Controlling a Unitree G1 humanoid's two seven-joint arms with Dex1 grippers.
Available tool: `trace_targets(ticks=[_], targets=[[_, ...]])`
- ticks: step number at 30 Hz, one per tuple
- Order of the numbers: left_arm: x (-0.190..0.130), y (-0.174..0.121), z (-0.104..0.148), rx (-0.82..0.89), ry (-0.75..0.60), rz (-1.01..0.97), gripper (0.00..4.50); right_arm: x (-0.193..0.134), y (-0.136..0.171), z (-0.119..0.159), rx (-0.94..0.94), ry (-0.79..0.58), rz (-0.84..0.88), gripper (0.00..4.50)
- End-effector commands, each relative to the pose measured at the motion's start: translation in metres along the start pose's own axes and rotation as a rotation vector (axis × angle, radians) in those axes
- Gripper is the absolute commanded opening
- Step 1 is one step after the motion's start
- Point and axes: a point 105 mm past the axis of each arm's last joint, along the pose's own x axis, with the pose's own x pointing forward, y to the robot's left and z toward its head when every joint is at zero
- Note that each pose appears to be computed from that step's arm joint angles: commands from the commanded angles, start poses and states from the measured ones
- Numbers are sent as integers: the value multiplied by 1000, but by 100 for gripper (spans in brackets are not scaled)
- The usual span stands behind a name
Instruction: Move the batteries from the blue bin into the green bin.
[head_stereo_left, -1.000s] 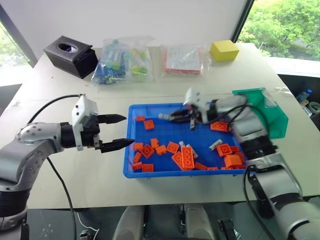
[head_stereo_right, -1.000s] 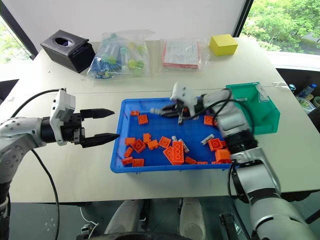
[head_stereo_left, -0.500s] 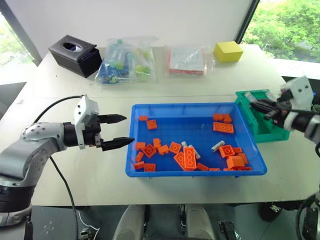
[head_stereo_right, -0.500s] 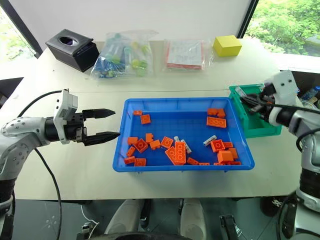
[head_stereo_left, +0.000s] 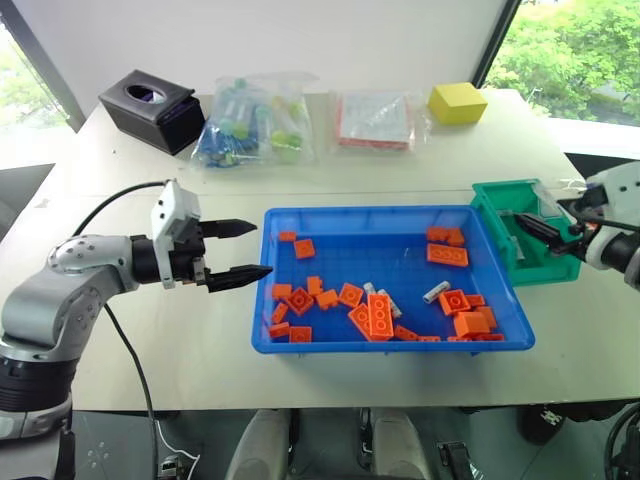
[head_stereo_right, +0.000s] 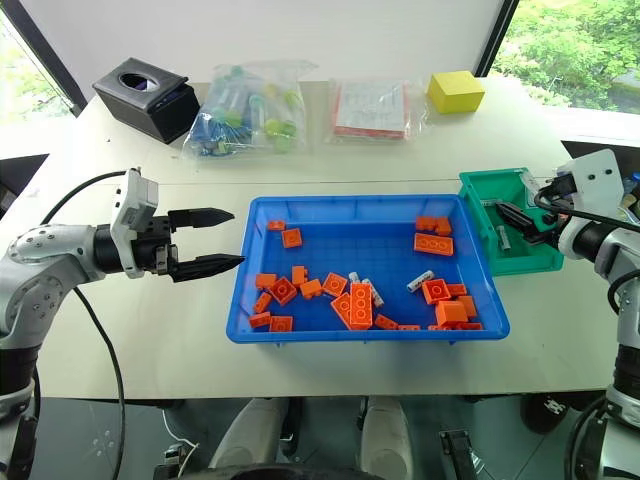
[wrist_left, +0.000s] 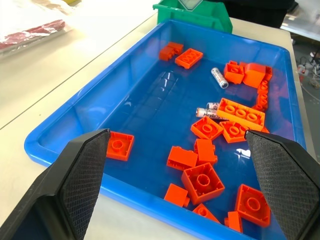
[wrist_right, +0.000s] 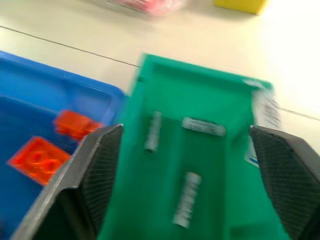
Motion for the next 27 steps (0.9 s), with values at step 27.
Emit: trace_targets(ticks=[27], targets=[[-8, -8, 11, 61, 12, 14, 450, 24, 169, -2, 395, 333, 538, 433]])
